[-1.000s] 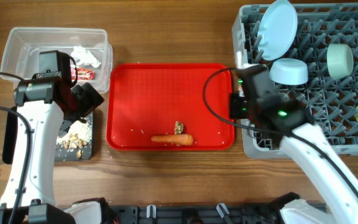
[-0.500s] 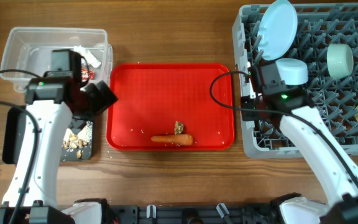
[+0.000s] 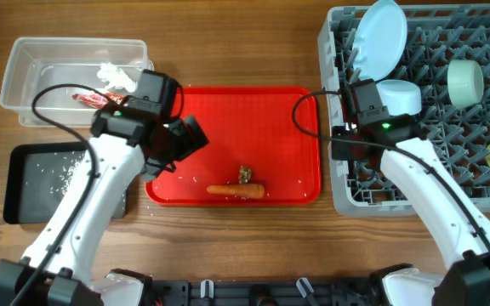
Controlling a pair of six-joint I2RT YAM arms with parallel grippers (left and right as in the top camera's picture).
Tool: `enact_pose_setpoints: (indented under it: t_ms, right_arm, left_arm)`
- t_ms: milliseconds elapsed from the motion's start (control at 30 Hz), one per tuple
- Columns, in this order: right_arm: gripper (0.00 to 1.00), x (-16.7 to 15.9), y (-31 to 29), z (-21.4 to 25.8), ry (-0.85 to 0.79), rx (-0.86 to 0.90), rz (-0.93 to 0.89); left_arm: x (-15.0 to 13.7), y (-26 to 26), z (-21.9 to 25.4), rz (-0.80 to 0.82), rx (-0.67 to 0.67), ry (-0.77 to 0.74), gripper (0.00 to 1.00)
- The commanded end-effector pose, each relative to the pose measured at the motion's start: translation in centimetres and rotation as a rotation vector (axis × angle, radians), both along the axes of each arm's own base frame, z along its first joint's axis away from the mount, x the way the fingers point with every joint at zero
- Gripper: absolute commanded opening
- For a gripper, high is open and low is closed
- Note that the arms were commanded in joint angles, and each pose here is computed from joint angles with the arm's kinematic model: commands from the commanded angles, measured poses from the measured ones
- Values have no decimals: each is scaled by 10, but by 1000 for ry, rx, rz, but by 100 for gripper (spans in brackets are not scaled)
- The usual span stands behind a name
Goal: Sort waste into correct bins and load items into the dishwasher rack
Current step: 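Insert the white spoon upright into the rack with the right gripper, then move the left gripper to the carrot and grasp it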
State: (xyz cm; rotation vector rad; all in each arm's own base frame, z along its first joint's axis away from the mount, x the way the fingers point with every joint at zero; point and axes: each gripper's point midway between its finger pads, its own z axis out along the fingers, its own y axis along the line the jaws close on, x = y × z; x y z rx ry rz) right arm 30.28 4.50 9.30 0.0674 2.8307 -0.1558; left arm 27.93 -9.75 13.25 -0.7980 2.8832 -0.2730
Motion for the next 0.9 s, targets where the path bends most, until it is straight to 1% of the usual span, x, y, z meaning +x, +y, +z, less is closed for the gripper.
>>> enact_pose_setpoints:
  t_ms: [0, 67, 167, 200, 267, 300, 333, 433, 533, 700, 767, 867]
  right_arm:
    - [4, -6, -20, -15, 51, -30, -76]
    - [4, -5, -25, -15, 52, -33, -77]
    - [6, -6, -23, -16, 69, -32, -8]
    - [9, -7, -20, -16, 75, -21, 23]
    - [22, -7, -14, -17, 82, 4, 59]
    - [31, -7, -13, -17, 81, 10, 59]
    - [36, -7, -13, -17, 80, 10, 57]
    - [42, -7, -13, -17, 80, 10, 56]
    - [43, -7, -13, -17, 81, 10, 55]
    - [44, -5, -12, -12, 63, 23, 51]
    - [44, -2, -5, -1, 33, 58, 68]
    - [48, 6, 6, 25, -48, 115, 107]
  left_arm:
    - [-9, -16, -13, 63, -13, 65, 100]
    - [-13, -25, -15, 97, -28, 87, 100]
    - [-20, -40, -20, 166, -45, 126, 100]
    - [-21, -44, -22, 177, -45, 133, 100]
    - [-23, -52, -24, 181, -48, 137, 100]
    - [-25, -57, -25, 185, -50, 141, 100]
    - [-26, -61, -26, 184, -50, 143, 100]
    - [-30, -72, -27, 182, -54, 145, 100]
    - [-33, -80, -27, 181, -58, 143, 100]
    - [-39, -89, -32, 238, -68, 154, 100]
    - [-40, -92, -39, 259, -77, 153, 100]
    - [-41, -95, -55, 299, -94, 150, 98]
